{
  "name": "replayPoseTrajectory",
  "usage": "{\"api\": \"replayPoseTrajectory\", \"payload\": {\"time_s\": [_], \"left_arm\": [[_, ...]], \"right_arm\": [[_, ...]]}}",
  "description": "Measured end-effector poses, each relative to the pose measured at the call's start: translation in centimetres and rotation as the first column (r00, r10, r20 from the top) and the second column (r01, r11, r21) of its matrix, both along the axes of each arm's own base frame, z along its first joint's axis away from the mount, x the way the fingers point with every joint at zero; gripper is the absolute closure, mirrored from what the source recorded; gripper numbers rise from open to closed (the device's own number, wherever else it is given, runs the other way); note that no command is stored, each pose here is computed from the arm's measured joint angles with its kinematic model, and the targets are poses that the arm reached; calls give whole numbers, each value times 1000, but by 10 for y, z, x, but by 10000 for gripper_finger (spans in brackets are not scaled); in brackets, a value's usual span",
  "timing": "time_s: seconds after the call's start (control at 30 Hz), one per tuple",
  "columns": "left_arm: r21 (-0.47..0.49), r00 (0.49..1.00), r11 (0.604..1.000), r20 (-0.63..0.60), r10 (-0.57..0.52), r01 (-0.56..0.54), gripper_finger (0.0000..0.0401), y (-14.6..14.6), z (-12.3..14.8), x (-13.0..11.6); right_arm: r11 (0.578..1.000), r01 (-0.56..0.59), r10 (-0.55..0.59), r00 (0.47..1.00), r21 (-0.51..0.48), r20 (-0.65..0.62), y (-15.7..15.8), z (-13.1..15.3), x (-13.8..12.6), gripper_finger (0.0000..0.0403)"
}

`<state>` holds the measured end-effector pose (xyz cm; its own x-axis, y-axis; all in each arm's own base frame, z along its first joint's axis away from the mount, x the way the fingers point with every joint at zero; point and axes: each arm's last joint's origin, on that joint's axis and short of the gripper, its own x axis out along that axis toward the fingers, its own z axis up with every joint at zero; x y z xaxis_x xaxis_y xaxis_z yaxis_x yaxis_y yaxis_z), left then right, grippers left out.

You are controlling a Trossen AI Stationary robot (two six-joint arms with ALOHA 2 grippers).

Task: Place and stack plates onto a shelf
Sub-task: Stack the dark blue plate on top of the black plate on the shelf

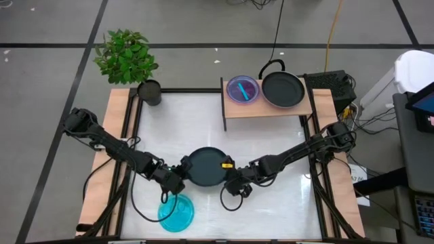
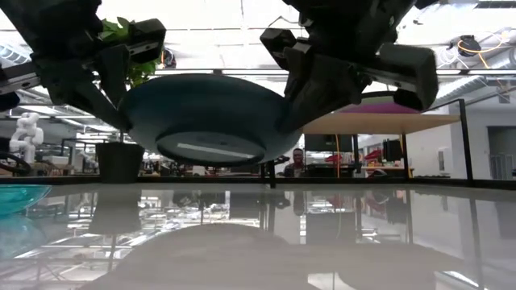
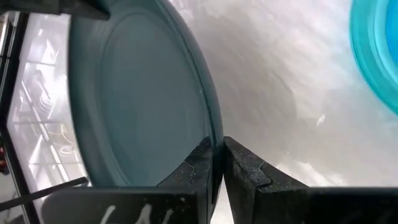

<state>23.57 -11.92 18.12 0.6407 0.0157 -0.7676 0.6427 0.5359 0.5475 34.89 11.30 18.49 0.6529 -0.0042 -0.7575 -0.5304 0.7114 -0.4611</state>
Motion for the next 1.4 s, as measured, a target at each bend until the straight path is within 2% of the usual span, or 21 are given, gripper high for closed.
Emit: {"api": "replayPoseTrajectory", "payload": {"time_s": [0.2, 0.3, 0.4, 0.53, 0.63, 0.7, 0.93, 1.13, 1.23, 1.4], "left_arm": [[-42, 999, 999, 46, 27, -25, 363, -2, 3, 3], [-74, 995, 996, 78, 60, -54, 338, -2, 5, 5], [-129, 988, 988, 114, 102, -87, 288, -4, 9, 9], [-239, 971, 966, 190, 147, -99, 203, -8, 15, 15], [-340, 949, 933, 234, 209, -122, 150, -10, 21, 19], [-408, 930, 904, 268, 252, -128, 129, -10, 26, 23], [-503, 887, 855, 327, 325, -128, 119, -6, 42, 24], [-610, 825, 782, 373, 424, -126, 119, 5, 75, 8], [-656, 798, 739, 359, 485, -154, 119, 13, 88, -4], [-679, 744, 684, 304, 594, -268, 119, 28, 96, -20]], "right_arm": [[1000, -7, 8, 1000, 19, -16, 1, -1, -1, 400], [1000, 1, -1, 1000, 17, -4, 1, 0, 0, 401], [1000, 21, -21, 1000, 18, 19, -1, 4, 1, 402], [999, 42, -43, 999, 31, 18, -1, 3, 1, 402], [998, 49, -49, 999, 32, 13, -1, 3, 0, 402], [998, 51, -51, 999, 33, 6, -1, 3, -1, 402], [992, 87, -87, 996, 88, -7, 2, 20, -13, 402], [981, 177, -174, 984, 77, -46, 1, 36, -33, 403], [978, 198, -196, 980, 64, -40, 1, 47, -42, 403], [977, 210, -212, 976, 39, 46, 3, 71, -58, 403]]}}
